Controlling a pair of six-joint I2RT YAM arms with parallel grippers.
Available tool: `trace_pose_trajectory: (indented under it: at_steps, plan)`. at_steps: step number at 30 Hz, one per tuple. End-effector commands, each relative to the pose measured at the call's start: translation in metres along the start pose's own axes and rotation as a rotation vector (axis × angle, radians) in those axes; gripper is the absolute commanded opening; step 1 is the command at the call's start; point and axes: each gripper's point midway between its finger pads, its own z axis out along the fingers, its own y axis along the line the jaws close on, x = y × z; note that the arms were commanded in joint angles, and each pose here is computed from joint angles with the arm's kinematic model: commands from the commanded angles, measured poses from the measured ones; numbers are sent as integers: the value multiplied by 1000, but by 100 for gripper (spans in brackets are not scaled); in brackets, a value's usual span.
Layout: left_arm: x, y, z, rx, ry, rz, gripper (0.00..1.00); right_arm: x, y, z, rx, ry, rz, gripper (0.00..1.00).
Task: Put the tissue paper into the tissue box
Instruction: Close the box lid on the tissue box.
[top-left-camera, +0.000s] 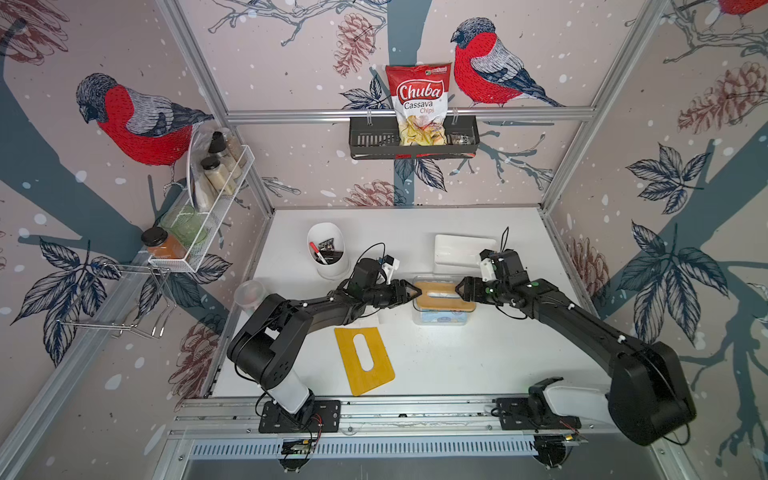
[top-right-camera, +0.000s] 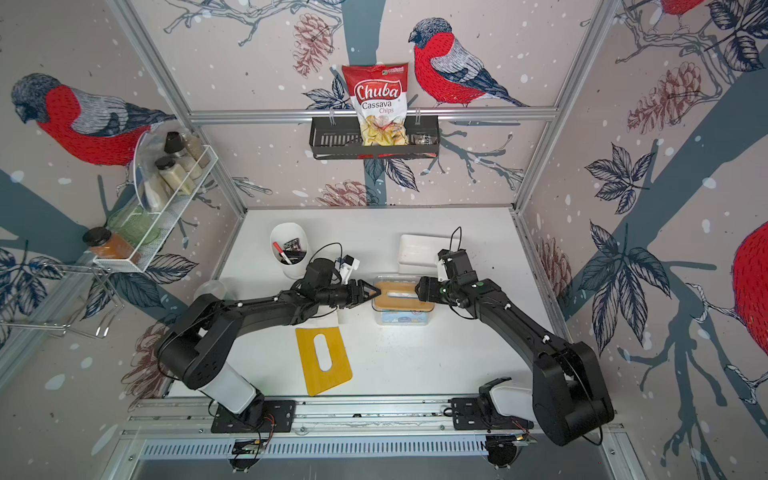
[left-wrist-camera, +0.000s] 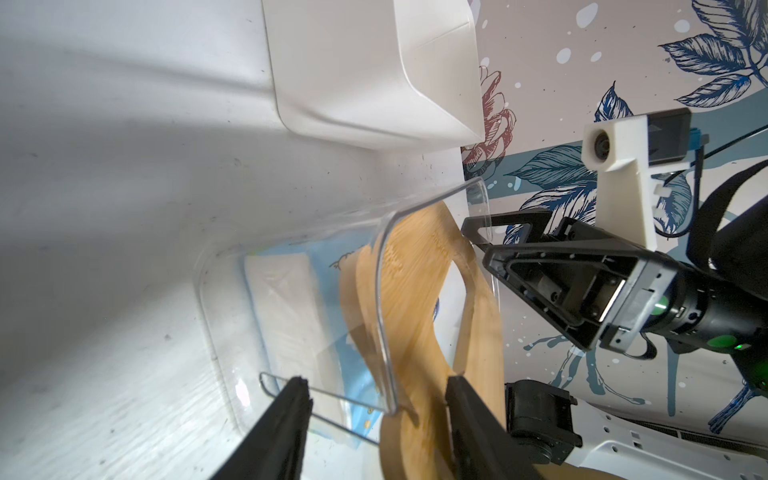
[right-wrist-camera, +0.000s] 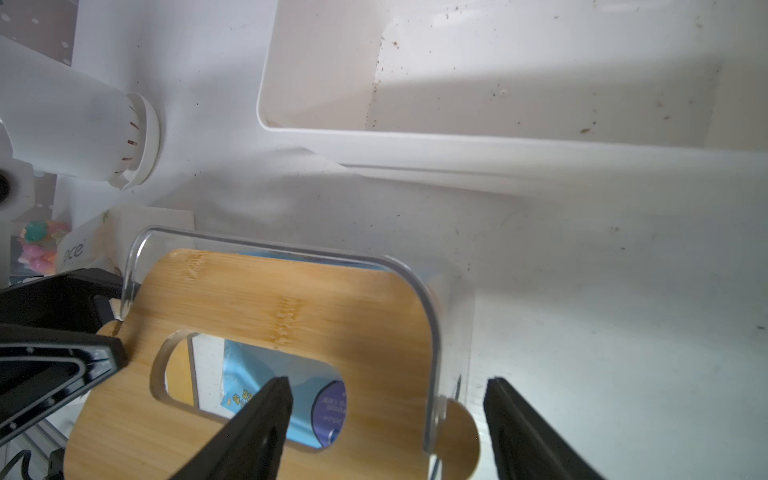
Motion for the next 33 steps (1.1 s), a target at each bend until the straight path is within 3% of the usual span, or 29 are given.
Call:
trace_pose_trajectory:
  at_steps: [1, 9, 33]
  plan:
    - [-4, 0, 0, -12, -14, 26, 54, 2, 6, -1, -35, 5, 3, 79]
    - [-7, -7, -4, 0, -31, 43, 48, 12, 5, -10, -39, 12, 15, 82]
    - [-16, -27, -10, 17, -50, 102, 23, 32, 2, 3, -73, 54, 64, 74]
